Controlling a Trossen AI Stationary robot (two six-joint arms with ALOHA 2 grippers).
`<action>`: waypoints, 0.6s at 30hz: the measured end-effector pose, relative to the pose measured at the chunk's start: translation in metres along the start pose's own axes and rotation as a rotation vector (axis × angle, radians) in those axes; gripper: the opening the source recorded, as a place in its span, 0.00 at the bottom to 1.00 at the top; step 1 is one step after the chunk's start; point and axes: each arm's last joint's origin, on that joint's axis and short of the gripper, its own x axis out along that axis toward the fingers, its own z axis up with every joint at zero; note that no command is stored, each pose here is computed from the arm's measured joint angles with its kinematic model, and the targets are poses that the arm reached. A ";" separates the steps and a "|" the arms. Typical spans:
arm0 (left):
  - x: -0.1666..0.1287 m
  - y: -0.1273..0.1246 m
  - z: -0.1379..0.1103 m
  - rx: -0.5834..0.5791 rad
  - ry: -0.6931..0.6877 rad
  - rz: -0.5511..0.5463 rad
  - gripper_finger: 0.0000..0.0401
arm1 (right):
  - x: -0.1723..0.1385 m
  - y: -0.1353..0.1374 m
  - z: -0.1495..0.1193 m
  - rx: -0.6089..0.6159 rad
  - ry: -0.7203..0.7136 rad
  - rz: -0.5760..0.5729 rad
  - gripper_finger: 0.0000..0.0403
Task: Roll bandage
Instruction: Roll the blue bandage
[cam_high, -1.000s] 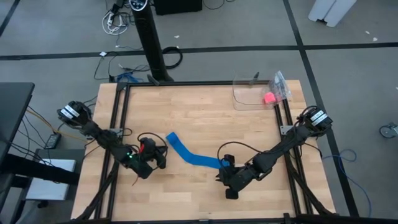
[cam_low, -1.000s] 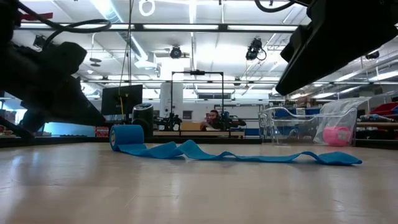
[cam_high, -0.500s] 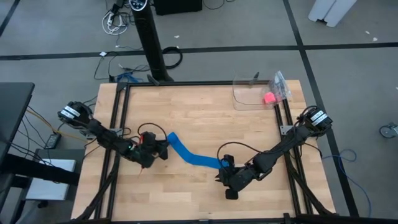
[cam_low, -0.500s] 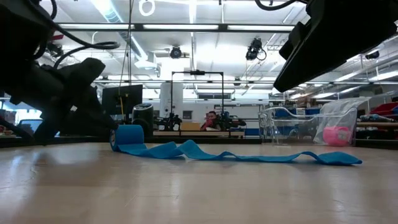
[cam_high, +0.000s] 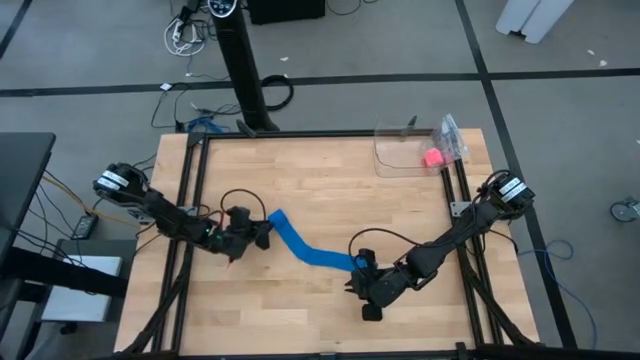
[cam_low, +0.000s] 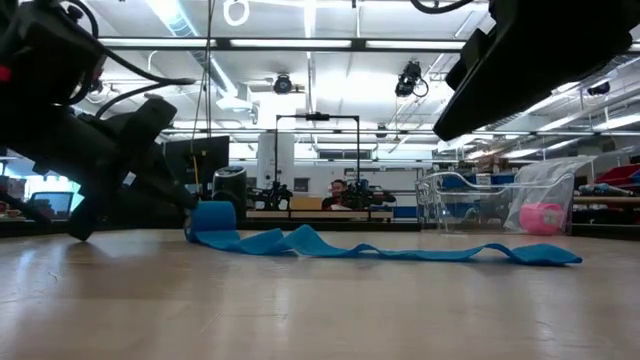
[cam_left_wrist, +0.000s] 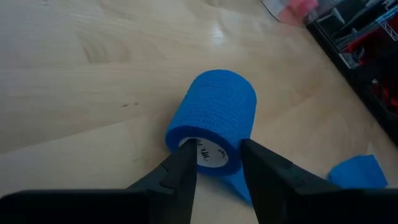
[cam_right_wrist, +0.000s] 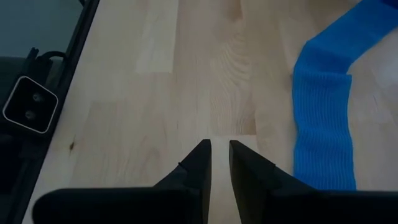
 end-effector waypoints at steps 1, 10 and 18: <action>0.001 0.000 0.001 -0.004 -0.002 0.002 0.33 | 0.000 0.000 0.000 -0.001 -0.002 0.001 0.14; 0.006 -0.002 0.007 -0.019 -0.029 -0.010 0.33 | 0.000 0.001 0.002 -0.018 -0.015 0.007 0.14; 0.013 -0.002 0.015 -0.006 -0.023 -0.012 0.33 | 0.000 0.001 0.002 -0.027 -0.029 -0.003 0.14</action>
